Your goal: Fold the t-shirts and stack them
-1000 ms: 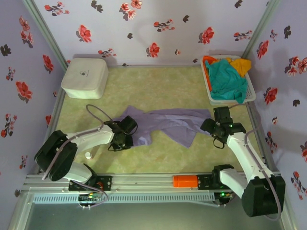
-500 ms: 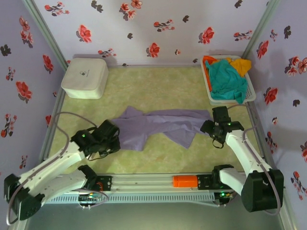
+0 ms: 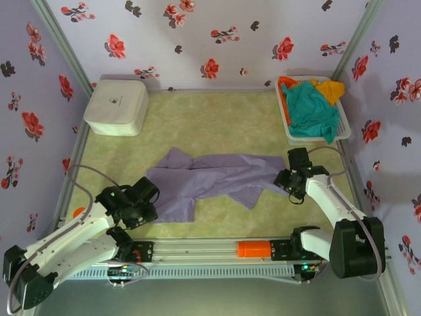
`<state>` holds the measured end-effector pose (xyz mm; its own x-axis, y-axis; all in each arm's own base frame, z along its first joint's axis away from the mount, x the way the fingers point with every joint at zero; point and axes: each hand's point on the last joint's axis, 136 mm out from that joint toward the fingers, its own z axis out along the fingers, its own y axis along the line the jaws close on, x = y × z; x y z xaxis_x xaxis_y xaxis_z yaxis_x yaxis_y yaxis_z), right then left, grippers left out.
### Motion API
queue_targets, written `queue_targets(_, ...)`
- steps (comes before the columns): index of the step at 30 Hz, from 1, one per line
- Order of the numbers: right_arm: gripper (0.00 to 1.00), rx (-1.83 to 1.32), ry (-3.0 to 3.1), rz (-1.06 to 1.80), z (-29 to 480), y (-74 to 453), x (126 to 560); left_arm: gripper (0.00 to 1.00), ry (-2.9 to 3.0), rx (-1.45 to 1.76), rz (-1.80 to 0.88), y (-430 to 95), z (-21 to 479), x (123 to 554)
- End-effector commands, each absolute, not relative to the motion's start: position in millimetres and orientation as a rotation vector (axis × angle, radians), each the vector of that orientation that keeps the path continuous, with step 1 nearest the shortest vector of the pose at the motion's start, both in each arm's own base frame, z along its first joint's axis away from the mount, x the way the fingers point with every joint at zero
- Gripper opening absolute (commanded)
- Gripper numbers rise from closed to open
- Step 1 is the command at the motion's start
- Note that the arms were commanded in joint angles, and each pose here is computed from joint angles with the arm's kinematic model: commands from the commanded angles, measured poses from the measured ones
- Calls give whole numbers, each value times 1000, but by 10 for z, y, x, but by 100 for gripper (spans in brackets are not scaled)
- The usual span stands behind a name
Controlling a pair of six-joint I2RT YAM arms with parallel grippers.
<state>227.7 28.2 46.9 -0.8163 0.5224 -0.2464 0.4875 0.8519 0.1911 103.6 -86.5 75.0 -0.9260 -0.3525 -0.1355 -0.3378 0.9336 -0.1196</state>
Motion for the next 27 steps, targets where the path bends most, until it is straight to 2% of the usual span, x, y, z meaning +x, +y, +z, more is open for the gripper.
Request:
queue_targets(1, 61, 803, 2755, 204, 352, 316, 2240, 45, 2873, -458, -155, -945, 910, 1244)
queue_targets(5, 52, 805, 2782, 203, 250, 331, 2232, 45, 2842, -406, -193, -1033, 1033, 1405)
queue_targets(7, 44, 799, 2800, 196, 208, 335, 2230, 45, 2831, -387, -193, -1025, 1118, 1492)
queue_targets(9, 26, 789, 2811, 199, 205, 345, 2235, 45, 2816, -375, -189, -1000, 1206, 1582)
queue_targets(10, 10, 783, 2818, 195, 219, 343, 2226, 45, 2806, -369, -189, -985, 1261, 1635)
queue_targets(11, 0, 776, 2819, 186, 251, 333, 2218, 45, 2795, -365, -192, -978, 1305, 1689)
queue_targets(18, 0, 800, 2714, 273, 772, 346, 2035, 45, 2741, -314, -233, -1009, 1584, 2169)
queue_targets(23, 0, 936, 2668, 334, 1059, 345, 1713, 45, 2761, -235, -224, -1104, 1627, 2561)
queue_targets(27, 0, 942, 2663, 433, 1297, 424, 1469, 51, 2760, -192, -213, -1180, 1631, 2854)
